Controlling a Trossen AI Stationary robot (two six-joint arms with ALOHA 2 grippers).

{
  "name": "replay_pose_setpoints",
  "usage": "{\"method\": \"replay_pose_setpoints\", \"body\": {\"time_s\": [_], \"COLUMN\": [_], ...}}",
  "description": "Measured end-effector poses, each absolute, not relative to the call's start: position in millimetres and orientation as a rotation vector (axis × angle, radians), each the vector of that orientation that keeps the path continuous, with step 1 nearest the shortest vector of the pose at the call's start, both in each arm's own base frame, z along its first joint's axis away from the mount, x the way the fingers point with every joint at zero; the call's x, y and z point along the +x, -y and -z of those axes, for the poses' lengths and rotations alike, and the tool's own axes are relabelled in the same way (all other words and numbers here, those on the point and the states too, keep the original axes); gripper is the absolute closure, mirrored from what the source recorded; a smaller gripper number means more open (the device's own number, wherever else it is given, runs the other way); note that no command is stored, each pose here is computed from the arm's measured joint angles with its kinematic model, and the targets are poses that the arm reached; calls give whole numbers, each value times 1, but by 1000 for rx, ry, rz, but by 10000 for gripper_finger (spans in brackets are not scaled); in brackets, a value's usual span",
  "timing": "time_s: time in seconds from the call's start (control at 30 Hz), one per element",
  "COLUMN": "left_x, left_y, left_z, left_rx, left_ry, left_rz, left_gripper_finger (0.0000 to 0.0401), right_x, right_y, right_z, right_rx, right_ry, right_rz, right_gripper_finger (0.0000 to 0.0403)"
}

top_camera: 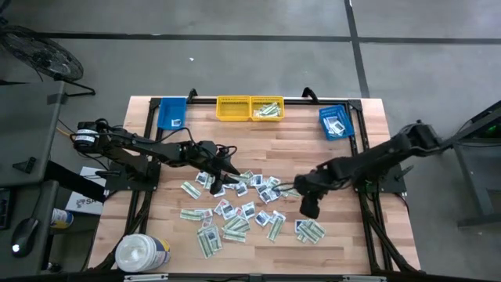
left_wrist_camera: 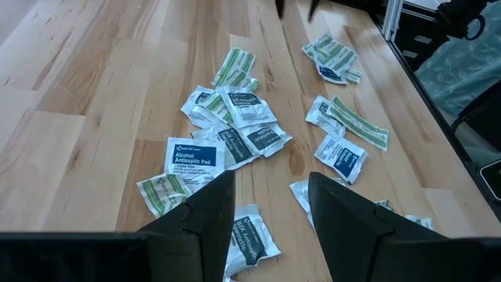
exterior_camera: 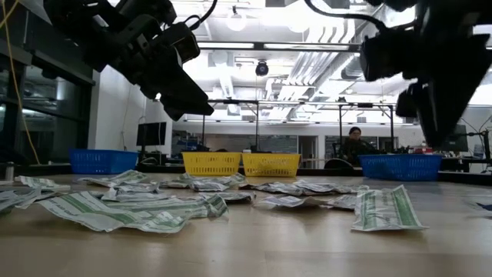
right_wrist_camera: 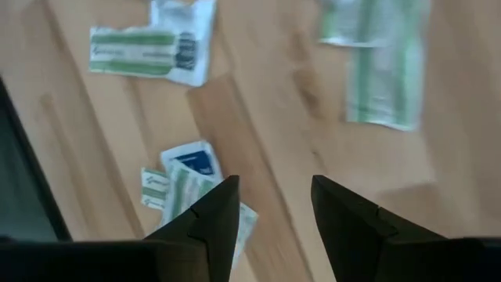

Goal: Pick & Place First Aid Supplies
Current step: Put the blue alcohol pad into the left blue bin

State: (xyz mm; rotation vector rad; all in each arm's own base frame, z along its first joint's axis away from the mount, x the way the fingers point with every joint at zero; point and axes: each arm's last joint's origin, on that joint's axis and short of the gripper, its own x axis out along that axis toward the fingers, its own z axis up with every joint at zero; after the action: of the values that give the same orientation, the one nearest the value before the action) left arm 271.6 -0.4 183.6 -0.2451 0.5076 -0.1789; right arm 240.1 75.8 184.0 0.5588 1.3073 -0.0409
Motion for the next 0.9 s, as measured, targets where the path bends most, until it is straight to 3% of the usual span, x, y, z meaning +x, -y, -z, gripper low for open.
{"method": "replay_pose_setpoints", "body": {"time_s": [0.53,0.9], "left_x": [272,271], "left_y": [0,0], "left_z": [-184,-183], "left_rx": [-245,-253], "left_ry": [-508,-512], "left_rz": [179,177], "left_gripper_finger": [239,239], "right_x": [260,263], "right_y": [-106,-116], "right_z": [-146,-145], "right_rx": [490,511], "right_ry": [-1328,-1293], "right_rz": [-91,-137], "right_gripper_finger": [250,250]}}
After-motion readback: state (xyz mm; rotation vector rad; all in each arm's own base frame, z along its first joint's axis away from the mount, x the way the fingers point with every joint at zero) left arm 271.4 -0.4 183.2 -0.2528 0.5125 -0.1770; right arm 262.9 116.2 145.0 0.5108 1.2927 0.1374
